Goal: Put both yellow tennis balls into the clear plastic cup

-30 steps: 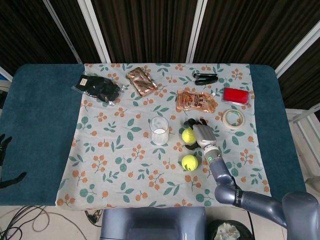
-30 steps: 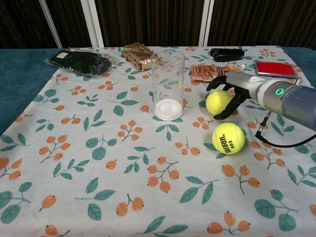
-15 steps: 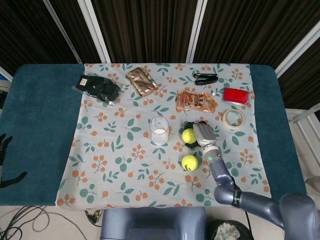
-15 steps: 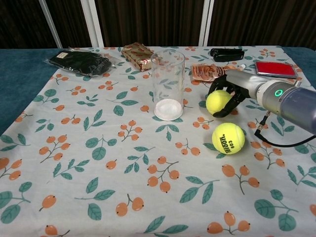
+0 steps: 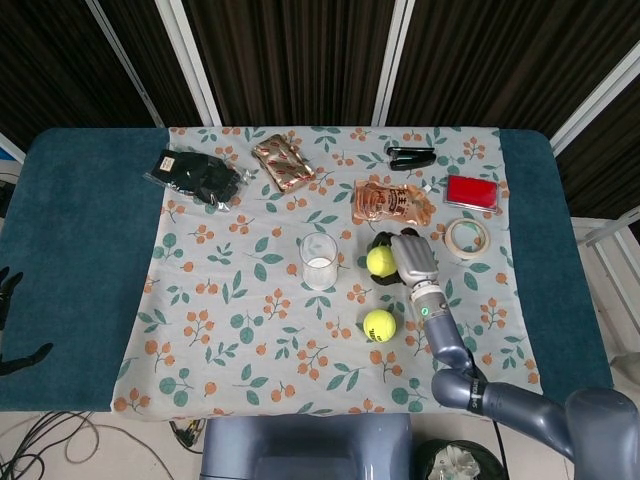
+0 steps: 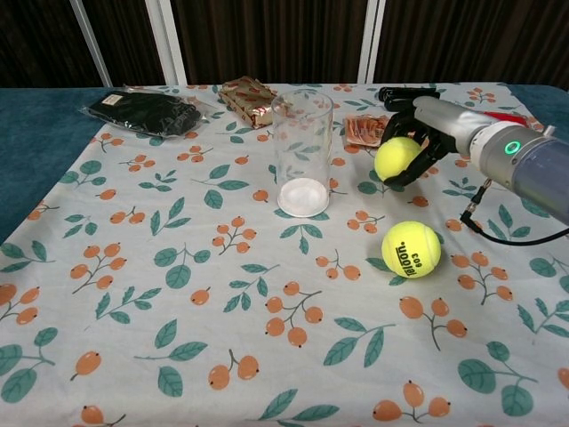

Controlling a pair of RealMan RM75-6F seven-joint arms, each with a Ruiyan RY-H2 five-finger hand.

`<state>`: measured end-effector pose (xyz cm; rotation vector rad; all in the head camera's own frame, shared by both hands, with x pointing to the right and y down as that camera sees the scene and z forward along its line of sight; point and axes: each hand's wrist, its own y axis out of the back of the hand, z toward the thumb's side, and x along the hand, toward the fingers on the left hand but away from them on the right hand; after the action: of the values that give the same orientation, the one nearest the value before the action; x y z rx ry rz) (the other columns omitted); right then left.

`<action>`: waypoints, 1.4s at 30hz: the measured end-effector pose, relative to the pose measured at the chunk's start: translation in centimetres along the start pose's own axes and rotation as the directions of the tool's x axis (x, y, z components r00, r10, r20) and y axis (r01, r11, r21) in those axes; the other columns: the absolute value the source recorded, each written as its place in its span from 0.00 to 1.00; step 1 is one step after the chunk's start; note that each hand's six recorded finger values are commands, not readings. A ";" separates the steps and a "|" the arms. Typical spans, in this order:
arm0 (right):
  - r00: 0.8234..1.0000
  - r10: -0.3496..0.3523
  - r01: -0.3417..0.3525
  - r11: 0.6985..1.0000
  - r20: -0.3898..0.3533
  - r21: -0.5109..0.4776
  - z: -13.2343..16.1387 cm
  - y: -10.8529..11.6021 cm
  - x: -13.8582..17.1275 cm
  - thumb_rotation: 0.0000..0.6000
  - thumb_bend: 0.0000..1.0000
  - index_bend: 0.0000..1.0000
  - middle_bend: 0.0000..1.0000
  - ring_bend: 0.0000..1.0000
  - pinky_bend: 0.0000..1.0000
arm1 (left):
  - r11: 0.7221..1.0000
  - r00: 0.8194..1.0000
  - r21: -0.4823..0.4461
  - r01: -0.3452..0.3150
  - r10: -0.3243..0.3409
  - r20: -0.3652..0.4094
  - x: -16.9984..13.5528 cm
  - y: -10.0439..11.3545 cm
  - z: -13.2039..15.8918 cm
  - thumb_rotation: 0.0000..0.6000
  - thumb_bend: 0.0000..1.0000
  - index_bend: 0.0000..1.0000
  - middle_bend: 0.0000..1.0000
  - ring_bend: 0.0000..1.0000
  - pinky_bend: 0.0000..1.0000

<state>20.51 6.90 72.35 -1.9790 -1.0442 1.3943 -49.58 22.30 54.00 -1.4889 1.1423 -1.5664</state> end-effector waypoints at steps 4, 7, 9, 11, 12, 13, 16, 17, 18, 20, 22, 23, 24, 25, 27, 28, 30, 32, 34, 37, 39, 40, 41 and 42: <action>0.999 -0.030 0.030 1.000 -0.025 -0.004 0.3 2.7 -0.3 1.00 0.40 0.53 0.49 0.56 0.23 | 1.000 1.000 0.003 0.007 -0.007 0.006 0.0 -0.2 0.2 1.00 0.01 0.08 0.00 0.00 0.03; 0.997 -0.055 0.054 0.998 -0.045 -0.021 1.0 5.1 -0.6 1.00 0.40 0.53 0.49 0.56 0.02 | 1.000 1.000 0.010 0.021 -0.021 0.011 0.0 -0.6 0.4 1.00 0.01 0.08 0.00 0.00 0.03; 0.996 -0.070 0.069 0.997 -0.061 -0.030 1.7 6.7 -0.9 1.00 0.40 0.53 0.49 0.56 0.02 | 1.000 1.000 0.014 0.025 -0.026 0.014 0.0 -0.7 0.5 1.00 0.01 0.08 0.00 0.00 0.03; 0.993 -0.084 0.082 0.996 -0.080 -0.036 2.6 8.1 -1.1 1.00 0.40 0.53 0.49 0.56 0.01 | 0.999 0.999 0.016 0.029 -0.029 0.015 0.1 -0.9 0.5 1.00 0.01 0.08 0.00 0.00 0.03; 0.992 -0.088 0.085 0.996 -0.088 -0.038 3.0 8.6 -1.2 1.00 0.40 0.53 0.49 0.56 0.01 | 0.999 0.999 0.016 0.030 -0.030 0.015 0.1 -0.9 0.5 1.00 0.01 0.08 0.00 0.00 0.03; 0.991 -0.089 0.086 0.996 -0.096 -0.039 3.4 9.0 -1.2 1.00 0.40 0.53 0.49 0.56 0.01 | 0.999 0.999 0.016 0.031 -0.031 0.014 0.1 -1.0 0.5 1.00 0.01 0.08 0.00 0.00 0.03; 0.989 -0.087 0.082 0.996 -0.123 -0.046 4.9 10.0 -1.4 1.00 0.40 0.53 0.49 0.56 0.00 | 0.999 0.999 0.014 0.030 -0.031 0.013 0.2 -0.9 0.5 1.00 0.01 0.08 0.00 0.00 0.03; 0.988 -0.083 0.077 0.996 -0.132 -0.051 5.5 10.2 -1.4 1.00 0.40 0.53 0.49 0.56 0.00 | 0.999 0.999 0.013 0.029 -0.030 0.012 0.2 -0.9 0.5 1.00 0.01 0.08 0.00 0.00 0.03; 0.987 -0.080 0.073 0.996 -0.138 -0.055 6.0 10.4 -1.4 1.00 0.40 0.53 0.49 0.56 0.00 | 1.000 1.000 0.012 0.028 -0.028 0.012 0.2 -0.9 0.5 1.00 0.01 0.08 0.00 0.00 0.03; 0.986 -0.074 0.065 0.996 -0.149 -0.067 6.9 10.7 -1.5 1.00 0.40 0.53 0.49 0.56 0.00 | 1.000 1.000 0.010 0.024 -0.024 0.010 0.2 -0.8 0.4 1.00 0.01 0.08 0.00 0.00 0.03; 0.985 -0.067 0.055 0.995 -0.159 -0.081 7.8 10.8 -1.5 1.00 0.40 0.53 0.49 0.56 0.00 | 1.000 1.000 0.008 0.022 -0.022 0.007 0.2 -0.7 0.3 1.00 0.01 0.08 0.00 0.00 0.03; 0.984 -0.062 0.047 0.995 -0.168 -0.091 8.5 10.8 -1.4 1.00 0.40 0.53 0.49 0.56 0.00 | 1.000 1.000 0.009 0.022 -0.022 0.005 0.2 -0.7 0.3 1.00 0.01 0.08 0.00 0.00 0.03; 0.983 -0.058 0.041 0.994 -0.174 -0.098 8.9 10.7 -1.3 1.00 0.40 0.53 0.49 0.56 0.00 | 1.000 1.000 0.009 0.023 -0.023 0.004 0.3 -0.7 0.2 1.00 0.01 0.08 0.00 0.00 0.03; 0.982 -0.054 0.035 0.994 -0.182 -0.103 9.5 10.7 -1.3 1.00 0.40 0.53 0.49 0.56 0.00 | 1.000 1.000 0.009 0.025 -0.025 0.003 0.3 -0.8 0.2 1.00 0.01 0.08 0.00 0.00 0.03; 0.979 -0.047 0.025 0.993 -0.196 -0.112 10.6 10.6 -1.2 1.00 0.40 0.53 0.49 0.56 0.00 | 1.000 1.000 0.008 0.027 -0.027 0.002 0.3 -0.8 0.2 1.00 0.01 0.08 0.00 0.00 0.03; 0.979 -0.045 0.021 0.993 -0.201 -0.116 11.0 10.5 -1.1 1.00 0.40 0.53 0.49 0.56 0.00 | 1.000 1.000 0.007 0.026 -0.026 0.001 0.3 -0.8 0.1 1.00 0.01 0.08 0.00 0.00 0.03; 0.976 -0.039 0.012 0.992 -0.213 -0.129 12.0 10.2 -1.1 1.00 0.40 0.53 0.49 0.56 0.00 | 1.000 1.000 0.006 0.022 -0.022 0.000 0.4 -0.7 0.1 1.00 0.01 0.08 0.00 0.00 0.03; 0.973 -0.033 0.000 0.990 -0.227 -0.141 13.0 10.0 -0.9 1.00 0.40 0.53 0.49 0.56 0.00 | 1.000 1.000 0.003 0.015 -0.015 -0.004 0.4 -0.5 0.0 1.00 0.01 0.08 0.00 0.00 0.03; 0.970 -0.028 -0.009 0.988 -0.240 -0.151 13.9 9.7 -0.6 1.00 0.40 0.53 0.49 0.56 0.00 | 1.000 1.000 0.003 0.011 -0.011 -0.008 0.4 -0.4 -0.2 1.00 0.01 0.08 0.00 0.00 0.03; 0.967 -0.019 -0.022 0.987 -0.255 -0.157 15.0 9.3 -0.3 1.00 0.40 0.53 0.49 0.54 0.00 | 1.000 1.000 0.003 0.011 -0.011 -0.010 0.4 -0.4 -0.2 1.00 0.01 0.08 0.00 0.00 0.03; 0.966 -0.009 -0.031 0.988 -0.259 -0.152 15.5 8.8 -0.1 1.00 0.40 0.53 0.49 0.53 0.00 | 1.000 1.000 0.001 0.012 -0.012 -0.009 0.4 -0.4 -0.2 1.00 0.01 0.08 0.00 0.00 0.03; 0.965 -0.003 -0.037 0.988 -0.260 -0.149 15.7 8.6 -0.1 1.00 0.40 0.53 0.48 0.52 0.00 | 1.000 1.000 0.000 0.012 -0.012 -0.008 0.4 -0.4 -0.2 1.00 0.01 0.08 0.00 0.00 0.03; 0.965 0.005 -0.045 0.988 -0.262 -0.145 16.0 8.2 0.0 1.00 0.40 0.53 0.48 0.51 0.00 | 1.000 1.000 -0.001 0.012 -0.012 -0.008 0.4 -0.4 -0.2 1.00 0.01 0.08 0.00 0.00 0.03; 0.965 0.011 -0.049 0.989 -0.262 -0.140 16.0 8.0 0.1 1.00 0.40 0.53 0.47 0.51 0.00 | 1.000 1.000 -0.002 0.012 -0.012 -0.009 0.4 -0.4 -0.3 1.00 0.01 0.08 0.00 0.00 0.03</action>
<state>7.94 1.82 60.62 -2.2205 -1.0213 1.0600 -49.87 22.09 54.54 -1.4940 1.1425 -1.5820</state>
